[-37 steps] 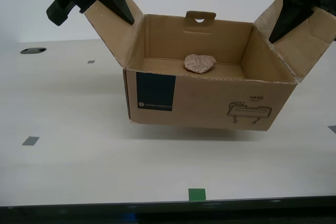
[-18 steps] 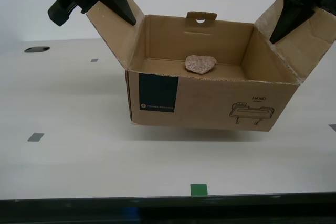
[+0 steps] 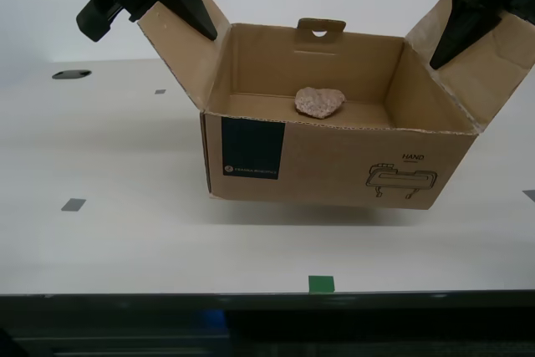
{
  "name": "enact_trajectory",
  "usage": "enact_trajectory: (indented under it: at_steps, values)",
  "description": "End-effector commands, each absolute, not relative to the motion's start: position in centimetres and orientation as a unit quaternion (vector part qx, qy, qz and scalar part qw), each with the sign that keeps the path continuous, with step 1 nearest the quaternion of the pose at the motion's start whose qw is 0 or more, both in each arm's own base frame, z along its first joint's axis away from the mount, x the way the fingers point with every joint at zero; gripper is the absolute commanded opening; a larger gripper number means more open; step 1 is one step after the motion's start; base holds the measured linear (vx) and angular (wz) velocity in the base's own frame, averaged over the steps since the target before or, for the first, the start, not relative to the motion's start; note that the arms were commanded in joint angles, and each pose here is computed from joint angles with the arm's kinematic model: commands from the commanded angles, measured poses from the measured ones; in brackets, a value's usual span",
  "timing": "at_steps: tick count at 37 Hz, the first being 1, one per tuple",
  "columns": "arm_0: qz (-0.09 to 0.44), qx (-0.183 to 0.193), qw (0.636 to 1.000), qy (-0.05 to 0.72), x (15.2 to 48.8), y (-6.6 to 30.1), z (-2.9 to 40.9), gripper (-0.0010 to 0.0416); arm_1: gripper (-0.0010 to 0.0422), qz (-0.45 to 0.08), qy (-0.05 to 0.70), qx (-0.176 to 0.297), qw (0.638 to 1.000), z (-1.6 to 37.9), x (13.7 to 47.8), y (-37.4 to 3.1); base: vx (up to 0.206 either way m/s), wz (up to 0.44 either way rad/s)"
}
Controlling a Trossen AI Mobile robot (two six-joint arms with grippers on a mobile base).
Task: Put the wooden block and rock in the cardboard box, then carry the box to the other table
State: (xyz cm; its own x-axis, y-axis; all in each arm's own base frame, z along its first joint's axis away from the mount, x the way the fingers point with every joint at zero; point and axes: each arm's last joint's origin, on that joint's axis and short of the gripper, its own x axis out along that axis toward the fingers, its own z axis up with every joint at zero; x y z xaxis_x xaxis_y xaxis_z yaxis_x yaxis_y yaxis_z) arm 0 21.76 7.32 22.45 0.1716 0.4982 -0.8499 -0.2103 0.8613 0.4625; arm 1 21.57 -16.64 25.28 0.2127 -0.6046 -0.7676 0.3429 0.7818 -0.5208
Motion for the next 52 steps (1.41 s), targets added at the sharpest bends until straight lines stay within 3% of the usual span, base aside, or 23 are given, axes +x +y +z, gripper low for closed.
enact_trajectory:
  at_steps: [1, 17, 35, 40, 52]
  values:
    - [0.233, 0.123, 0.755, 0.6, 21.8, 7.3, 22.5, -0.0001, -0.0001, -0.31, 0.546, -0.123, 0.768, 25.4, 21.6, -16.7, -0.076, 0.032]
    - [0.229, 0.129, 0.755, 0.6, 21.7, 7.3, 22.6, -0.0001, -0.0001, -0.308, 0.555, -0.139, 0.76, 25.4, 21.5, -16.7, -0.078, 0.013]
    - [0.237, 0.119, 0.758, 0.595, 21.7, 7.3, 22.7, -0.0001, -0.0001, -0.256, 0.561, -0.169, 0.769, 25.3, 21.5, -16.9, -0.108, -0.04]
    - [0.244, 0.113, 0.764, 0.587, 21.9, 7.4, 23.4, -0.0001, -0.0001, -0.235, 0.567, -0.19, 0.766, 25.3, 21.5, -16.8, -0.147, -0.108]
    - [0.253, 0.114, 0.784, 0.555, 22.8, 7.6, 25.7, -0.0001, -0.0001, -0.24, 0.569, -0.193, 0.762, 25.3, 21.5, -16.9, -0.16, -0.075]
